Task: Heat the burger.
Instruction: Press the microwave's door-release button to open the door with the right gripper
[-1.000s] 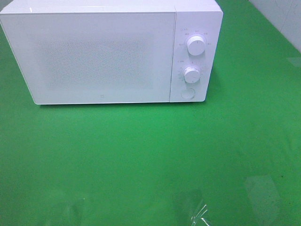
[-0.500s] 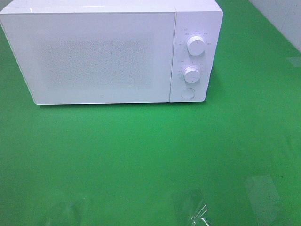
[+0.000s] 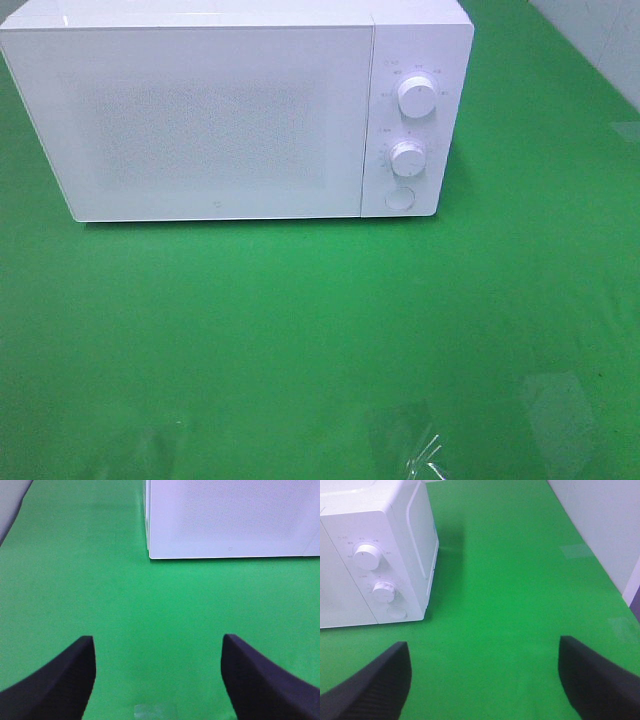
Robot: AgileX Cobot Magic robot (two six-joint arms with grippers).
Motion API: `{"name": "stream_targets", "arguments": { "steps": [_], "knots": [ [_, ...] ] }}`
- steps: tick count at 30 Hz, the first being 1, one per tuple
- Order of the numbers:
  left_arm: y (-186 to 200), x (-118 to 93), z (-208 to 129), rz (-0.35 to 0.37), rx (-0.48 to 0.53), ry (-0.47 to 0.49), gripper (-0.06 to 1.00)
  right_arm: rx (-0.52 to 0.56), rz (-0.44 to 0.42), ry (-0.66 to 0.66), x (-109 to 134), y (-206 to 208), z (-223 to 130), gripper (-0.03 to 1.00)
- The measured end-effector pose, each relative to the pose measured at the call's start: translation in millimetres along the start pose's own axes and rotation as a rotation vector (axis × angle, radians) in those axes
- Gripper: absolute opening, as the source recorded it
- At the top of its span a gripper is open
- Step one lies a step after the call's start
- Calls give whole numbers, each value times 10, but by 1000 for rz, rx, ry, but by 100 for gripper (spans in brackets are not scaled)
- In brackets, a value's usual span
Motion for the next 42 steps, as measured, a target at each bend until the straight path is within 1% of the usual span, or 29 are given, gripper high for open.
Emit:
{"name": "stream_targets", "arguments": {
  "steps": [2,5,8,10,12,15,18,20,21,24,26,31,32,33,36,38,39,40,42],
  "knots": [
    [0,0,0,0,0,0,65,18,7,3,8,-166,33,76],
    [0,0,0,0,0,0,65,20,8,4,10,-201,41,76],
    [0,0,0,0,0,0,65,16,14,8,19,-378,85,76],
    [0,0,0,0,0,0,65,17,14,11,20,-422,92,76],
    [0,0,0,0,0,0,65,-21,19,17,41,-595,80,76],
    [0,0,0,0,0,0,65,-29,21,18,48,-634,63,76],
    [0,0,0,0,0,0,65,-76,30,19,83,-804,-16,76],
    [0,0,0,0,0,0,65,-86,32,19,91,-835,-39,76],
    [0,0,0,0,0,0,65,-117,36,17,107,-906,-66,76],
    [0,0,0,0,0,0,65,-145,39,17,120,-968,-84,76],
    [0,0,0,0,0,0,65,-188,45,25,145,-1106,-124,76],
    [0,0,0,0,0,0,65,-225,47,21,161,-1211,-148,76],
    [0,0,0,0,0,0,65,-255,48,21,172,-1279,-166,76],
    [0,0,0,0,0,0,65,-275,40,20,174,-1327,-206,76],
    [0,0,0,0,0,0,65,-282,28,21,168,-1363,-247,76],
    [0,0,0,0,0,0,65,-290,-40,4,132,-1451,-371,76],
    [0,0,0,0,0,0,65,-290,-40,4,132,-1451,-371,76],
    [0,0,0,0,0,0,65,-288,-64,1,154,-1486,-427,76],
    [0,0,0,0,0,0,65,-287,-66,5,182,-1503,-447,76]
  ]
}}
Point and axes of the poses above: a point on each arm's last joint axis where the gripper is mounted, y pointing back along that axis away from the gripper, x along the wrist's bending axis when the last joint is at zero, z = x × y, the point moved 2 cm from there along -y, pointing out along that axis toward the gripper, and after that the axes turned 9 degrees about y, right-handed, at the moved point
